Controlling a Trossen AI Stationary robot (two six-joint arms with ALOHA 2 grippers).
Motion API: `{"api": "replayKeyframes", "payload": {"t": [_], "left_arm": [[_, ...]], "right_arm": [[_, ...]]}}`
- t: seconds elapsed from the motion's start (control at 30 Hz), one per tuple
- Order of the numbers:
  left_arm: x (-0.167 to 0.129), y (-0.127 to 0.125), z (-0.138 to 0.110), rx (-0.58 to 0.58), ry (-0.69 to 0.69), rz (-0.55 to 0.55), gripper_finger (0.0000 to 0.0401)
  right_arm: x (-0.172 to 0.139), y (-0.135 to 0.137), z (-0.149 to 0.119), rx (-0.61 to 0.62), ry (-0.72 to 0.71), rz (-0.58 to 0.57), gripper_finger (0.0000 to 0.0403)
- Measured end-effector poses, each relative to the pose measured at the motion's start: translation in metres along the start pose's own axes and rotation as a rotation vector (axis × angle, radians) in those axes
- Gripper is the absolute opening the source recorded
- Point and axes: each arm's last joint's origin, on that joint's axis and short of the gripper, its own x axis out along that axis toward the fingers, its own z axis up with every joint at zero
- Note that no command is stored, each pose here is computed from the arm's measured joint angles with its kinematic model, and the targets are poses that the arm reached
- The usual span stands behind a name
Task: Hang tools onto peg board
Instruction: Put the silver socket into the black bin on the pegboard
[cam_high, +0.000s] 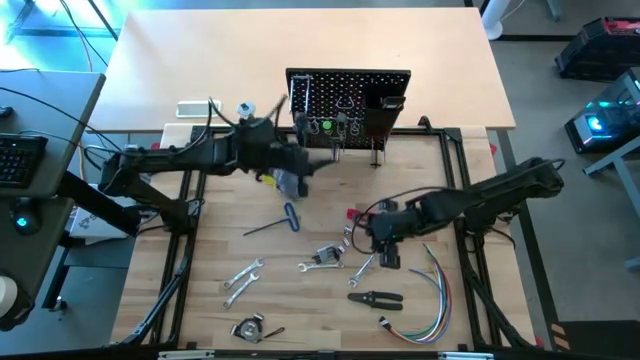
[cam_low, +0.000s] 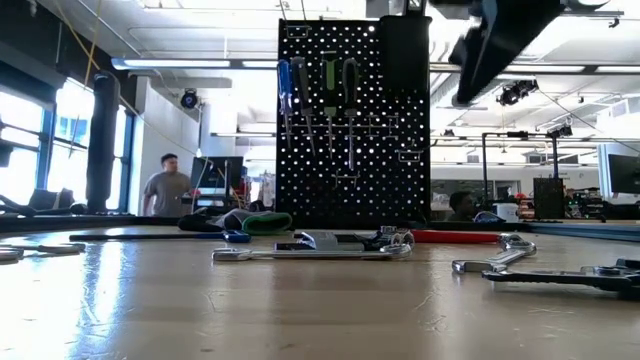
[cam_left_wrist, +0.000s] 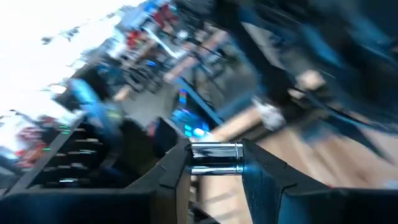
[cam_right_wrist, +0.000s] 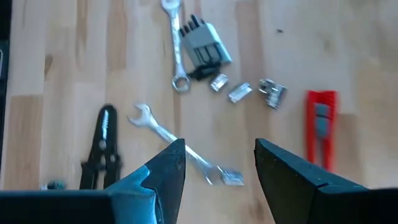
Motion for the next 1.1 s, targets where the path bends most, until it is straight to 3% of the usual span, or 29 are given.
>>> {"api": "replayKeyframes", "payload": {"t": [0.2,0.4,0.83,1.1], "left_arm": [[0.007,0.027,-0.003,-0.009,-0.076,0.153,0.0099],[0.027,0.044,-0.002,-0.009,-0.071,0.206,0.0099],[0.096,0.053,-0.012,0.084,0.142,0.302,0.0099],[0.112,0.06,-0.021,0.073,0.216,0.384,0.01]], "right_arm": [[0.038,-0.002,-0.019,0.062,-0.134,0.053,0.0185],[0.059,-0.007,-0.033,0.123,-0.287,0.06,0.0185],[0.064,-0.008,-0.035,0.139,-0.416,0.042,0.0185],[0.062,0.0,-0.037,0.111,-0.446,-0.005,0.0185]]}}
